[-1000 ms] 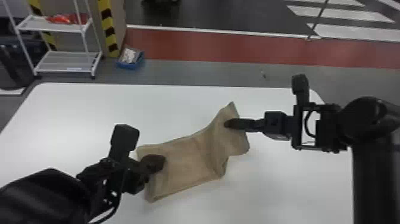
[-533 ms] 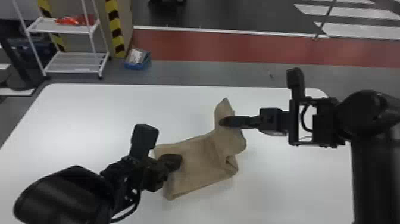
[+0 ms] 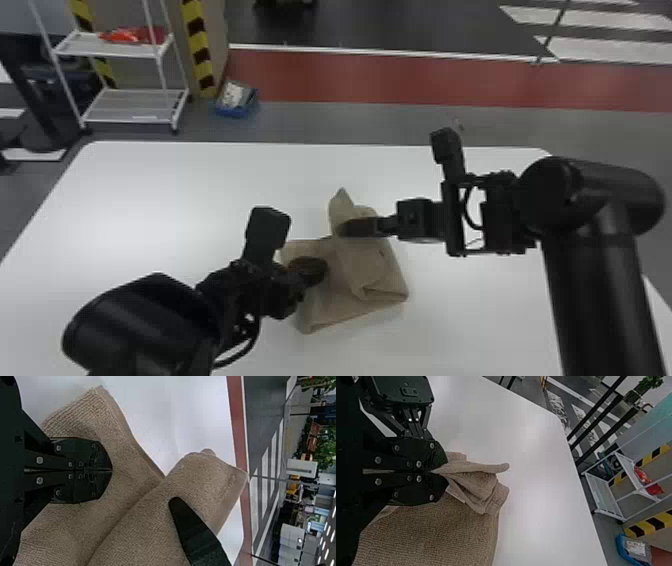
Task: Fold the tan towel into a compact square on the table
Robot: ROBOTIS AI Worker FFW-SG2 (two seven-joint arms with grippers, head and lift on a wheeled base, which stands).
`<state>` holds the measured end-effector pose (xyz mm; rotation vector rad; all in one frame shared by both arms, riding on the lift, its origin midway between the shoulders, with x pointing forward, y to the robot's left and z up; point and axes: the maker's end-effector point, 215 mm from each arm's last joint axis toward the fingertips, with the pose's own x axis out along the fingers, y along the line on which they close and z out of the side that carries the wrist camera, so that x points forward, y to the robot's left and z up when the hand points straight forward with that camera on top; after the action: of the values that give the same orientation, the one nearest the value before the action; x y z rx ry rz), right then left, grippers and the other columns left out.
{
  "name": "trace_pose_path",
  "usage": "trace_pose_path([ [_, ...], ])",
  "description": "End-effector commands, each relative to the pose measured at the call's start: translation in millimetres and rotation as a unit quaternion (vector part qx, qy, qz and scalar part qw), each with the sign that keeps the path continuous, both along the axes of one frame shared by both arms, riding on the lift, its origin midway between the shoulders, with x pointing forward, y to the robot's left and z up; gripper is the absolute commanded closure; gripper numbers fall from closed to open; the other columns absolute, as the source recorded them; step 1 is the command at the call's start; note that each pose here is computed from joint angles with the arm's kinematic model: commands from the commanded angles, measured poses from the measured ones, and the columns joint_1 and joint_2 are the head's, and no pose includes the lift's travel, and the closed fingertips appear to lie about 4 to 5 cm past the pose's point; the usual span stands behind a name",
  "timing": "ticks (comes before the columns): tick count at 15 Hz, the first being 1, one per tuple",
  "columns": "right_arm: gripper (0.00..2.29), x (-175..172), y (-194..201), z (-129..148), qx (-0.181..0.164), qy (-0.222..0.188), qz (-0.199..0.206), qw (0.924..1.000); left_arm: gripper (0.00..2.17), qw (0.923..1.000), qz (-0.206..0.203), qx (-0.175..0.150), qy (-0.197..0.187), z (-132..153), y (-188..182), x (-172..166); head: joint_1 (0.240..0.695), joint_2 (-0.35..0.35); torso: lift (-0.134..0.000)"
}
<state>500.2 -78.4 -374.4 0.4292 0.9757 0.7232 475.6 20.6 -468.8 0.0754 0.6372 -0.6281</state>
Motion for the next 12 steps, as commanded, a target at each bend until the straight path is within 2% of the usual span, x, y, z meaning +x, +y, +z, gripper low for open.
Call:
trace_pose_path([
  [1, 1.28, 3, 3, -3, -0.005, 0.005, 0.001, 1.0, 1.95, 1.0, 0.001, 0.001, -0.003, 1, 2, 2, 0.695, -0.067, -0.123],
  [2, 1.19, 6, 5, 1, -0.005, 0.001, 0.002, 1.0, 1.95, 1.0, 0.002, 0.002, -0.003, 0, 4, 4, 0.695, -0.064, -0.123],
  [3, 0.83, 6, 6, 1, -0.009, 0.001, 0.003, 0.9999, 1.95, 1.0, 0.002, 0.002, -0.005, 1, 3, 6, 0.695, -0.062, -0.123],
  [5, 0.0, 2, 17, 1, 0.006, 0.008, 0.013, 0.9999, 1.95, 1.0, 0.001, 0.0, -0.006, 3, 2, 7, 0.695, -0.056, -0.123],
  [8, 0.05, -13, 45, 12, 0.062, 0.024, 0.044, 0.9968, 1.95, 1.0, -0.002, 0.0, -0.006, 1, -1, 7, 0.695, -0.041, -0.123],
  [10, 0.06, -22, 54, 18, 0.081, 0.025, 0.056, 0.9948, 1.95, 1.0, -0.003, -0.001, -0.005, 1, -3, 6, 0.695, -0.021, -0.123],
  [12, 0.06, -22, 51, 20, 0.083, 0.021, 0.052, 0.9949, 1.95, 1.0, -0.001, -0.001, -0.009, 5, -2, 8, 0.695, -0.011, -0.123],
])
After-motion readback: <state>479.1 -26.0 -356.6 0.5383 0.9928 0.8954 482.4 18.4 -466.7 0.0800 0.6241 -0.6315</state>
